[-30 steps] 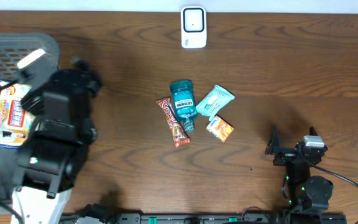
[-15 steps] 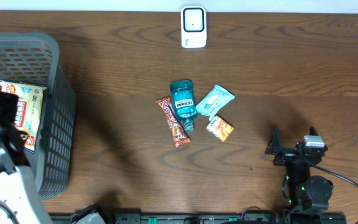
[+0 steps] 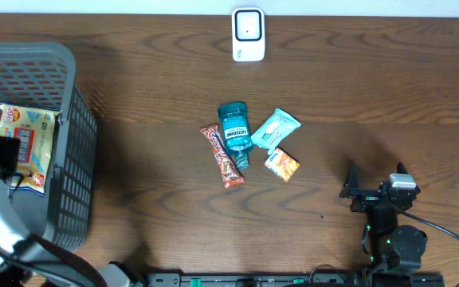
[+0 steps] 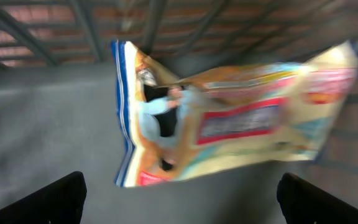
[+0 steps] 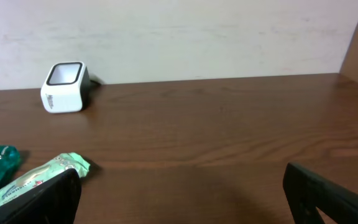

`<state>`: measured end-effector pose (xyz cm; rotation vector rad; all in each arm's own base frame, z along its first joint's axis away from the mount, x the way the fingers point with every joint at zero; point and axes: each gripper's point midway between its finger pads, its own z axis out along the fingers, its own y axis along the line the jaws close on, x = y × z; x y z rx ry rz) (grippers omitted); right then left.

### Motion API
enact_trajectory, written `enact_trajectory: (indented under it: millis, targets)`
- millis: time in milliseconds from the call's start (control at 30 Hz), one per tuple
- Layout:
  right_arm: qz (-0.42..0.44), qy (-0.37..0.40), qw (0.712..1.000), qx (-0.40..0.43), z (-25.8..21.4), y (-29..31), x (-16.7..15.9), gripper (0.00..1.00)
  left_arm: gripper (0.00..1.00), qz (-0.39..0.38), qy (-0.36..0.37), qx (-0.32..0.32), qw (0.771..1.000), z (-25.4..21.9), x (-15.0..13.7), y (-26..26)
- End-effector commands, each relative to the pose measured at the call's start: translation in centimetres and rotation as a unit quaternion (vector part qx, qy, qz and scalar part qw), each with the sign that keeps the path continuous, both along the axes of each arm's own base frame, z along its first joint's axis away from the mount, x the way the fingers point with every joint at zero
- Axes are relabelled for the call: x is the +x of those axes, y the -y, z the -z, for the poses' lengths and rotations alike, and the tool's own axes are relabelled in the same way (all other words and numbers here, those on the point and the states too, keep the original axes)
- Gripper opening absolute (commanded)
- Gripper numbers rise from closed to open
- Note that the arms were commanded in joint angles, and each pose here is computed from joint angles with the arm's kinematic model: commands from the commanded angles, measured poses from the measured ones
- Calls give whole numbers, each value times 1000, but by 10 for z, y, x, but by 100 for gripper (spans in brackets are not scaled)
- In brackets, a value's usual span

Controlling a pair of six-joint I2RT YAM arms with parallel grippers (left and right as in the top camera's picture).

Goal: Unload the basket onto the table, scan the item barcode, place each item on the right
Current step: 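Move the left gripper back into the basket and grasp the snack bag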

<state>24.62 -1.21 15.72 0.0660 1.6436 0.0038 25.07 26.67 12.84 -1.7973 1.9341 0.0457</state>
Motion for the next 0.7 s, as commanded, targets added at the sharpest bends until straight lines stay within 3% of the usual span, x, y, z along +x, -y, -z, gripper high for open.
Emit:
enact_trajectory:
  millis: [0, 267, 667]
  targets:
    - [2, 0, 1000, -8, 0, 1, 0, 99, 98, 71, -4, -5, 997, 19, 2, 1]
    - [2, 0, 1000, -7, 0, 1, 0, 99, 98, 163, -5, 23, 986, 37, 13, -4]
    - [2, 0, 1000, -7, 0, 1, 0, 99, 98, 182, -56, -1, 982, 82, 8, -11]
